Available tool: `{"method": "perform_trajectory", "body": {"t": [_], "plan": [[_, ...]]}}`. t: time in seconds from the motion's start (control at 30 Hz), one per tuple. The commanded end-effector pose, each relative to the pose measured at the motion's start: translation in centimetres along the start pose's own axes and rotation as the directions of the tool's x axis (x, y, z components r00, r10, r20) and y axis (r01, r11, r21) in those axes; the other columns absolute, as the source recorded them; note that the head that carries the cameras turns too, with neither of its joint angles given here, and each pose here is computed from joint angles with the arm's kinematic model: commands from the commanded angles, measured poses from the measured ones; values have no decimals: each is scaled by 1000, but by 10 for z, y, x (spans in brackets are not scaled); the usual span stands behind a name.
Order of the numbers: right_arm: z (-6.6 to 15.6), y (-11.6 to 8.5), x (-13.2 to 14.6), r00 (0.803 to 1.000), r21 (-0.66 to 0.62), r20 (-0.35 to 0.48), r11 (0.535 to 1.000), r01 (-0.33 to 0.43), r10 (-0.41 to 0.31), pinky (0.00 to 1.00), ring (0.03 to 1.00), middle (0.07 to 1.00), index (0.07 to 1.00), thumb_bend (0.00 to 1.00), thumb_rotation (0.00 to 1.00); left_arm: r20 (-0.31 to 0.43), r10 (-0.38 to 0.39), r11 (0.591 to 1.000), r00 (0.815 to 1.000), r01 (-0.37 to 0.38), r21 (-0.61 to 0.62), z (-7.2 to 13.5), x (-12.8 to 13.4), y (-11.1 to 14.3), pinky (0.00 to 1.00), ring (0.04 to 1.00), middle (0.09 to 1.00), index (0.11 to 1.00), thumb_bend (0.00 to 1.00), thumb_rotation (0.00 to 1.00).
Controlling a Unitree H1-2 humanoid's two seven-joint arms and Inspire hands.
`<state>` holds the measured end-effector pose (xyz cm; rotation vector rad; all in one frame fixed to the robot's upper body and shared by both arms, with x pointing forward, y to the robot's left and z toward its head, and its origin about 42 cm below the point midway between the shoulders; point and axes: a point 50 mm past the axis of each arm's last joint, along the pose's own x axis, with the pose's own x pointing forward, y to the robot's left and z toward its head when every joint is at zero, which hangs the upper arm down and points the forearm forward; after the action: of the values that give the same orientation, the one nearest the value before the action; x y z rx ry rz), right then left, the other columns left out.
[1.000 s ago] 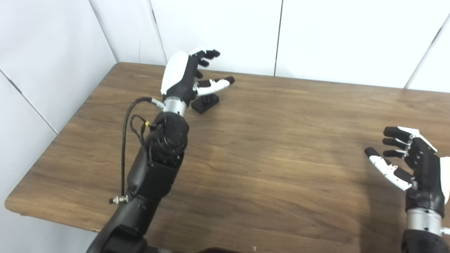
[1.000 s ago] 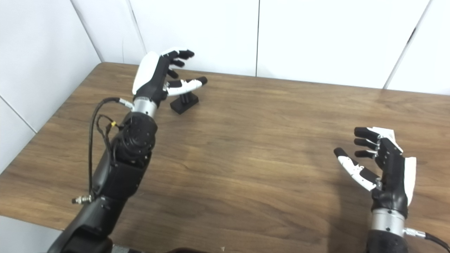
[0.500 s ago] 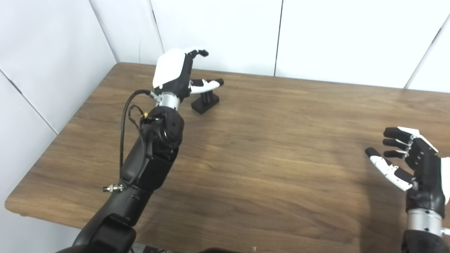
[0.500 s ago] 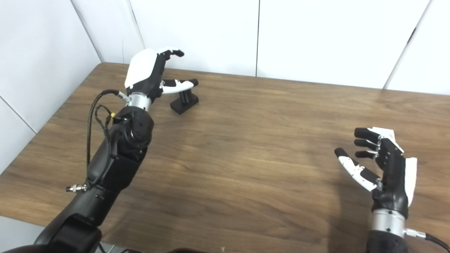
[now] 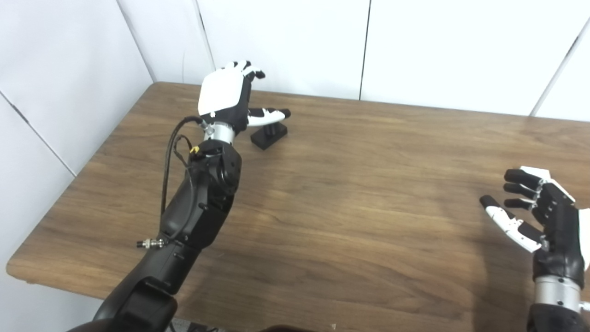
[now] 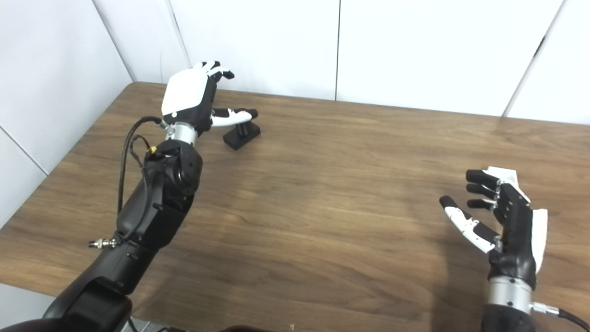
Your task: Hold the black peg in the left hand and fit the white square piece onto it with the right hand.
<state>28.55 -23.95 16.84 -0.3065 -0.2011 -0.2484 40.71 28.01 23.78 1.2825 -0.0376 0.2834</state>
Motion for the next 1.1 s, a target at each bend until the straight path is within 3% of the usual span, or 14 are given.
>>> {"method": "perform_trajectory", "body": {"t": [0.0,0.77,1.07], "plan": [[19,-1,5,996,28,85,999,22,-24,539,658,678,634,574,27,0,76,996,997,-76,37,4,13,22,1000,999,995,783,870,545],[21,-4,4,996,27,86,999,20,-22,525,652,679,632,573,5,-110,-9,997,994,17,76,-14,12,-19,1000,1000,1000,728,888,490],[23,-5,4,996,18,89,1000,17,-18,524,653,680,639,560,1,-143,-36,993,989,52,110,-22,14,-36,1000,1000,1000,737,892,519]]}}
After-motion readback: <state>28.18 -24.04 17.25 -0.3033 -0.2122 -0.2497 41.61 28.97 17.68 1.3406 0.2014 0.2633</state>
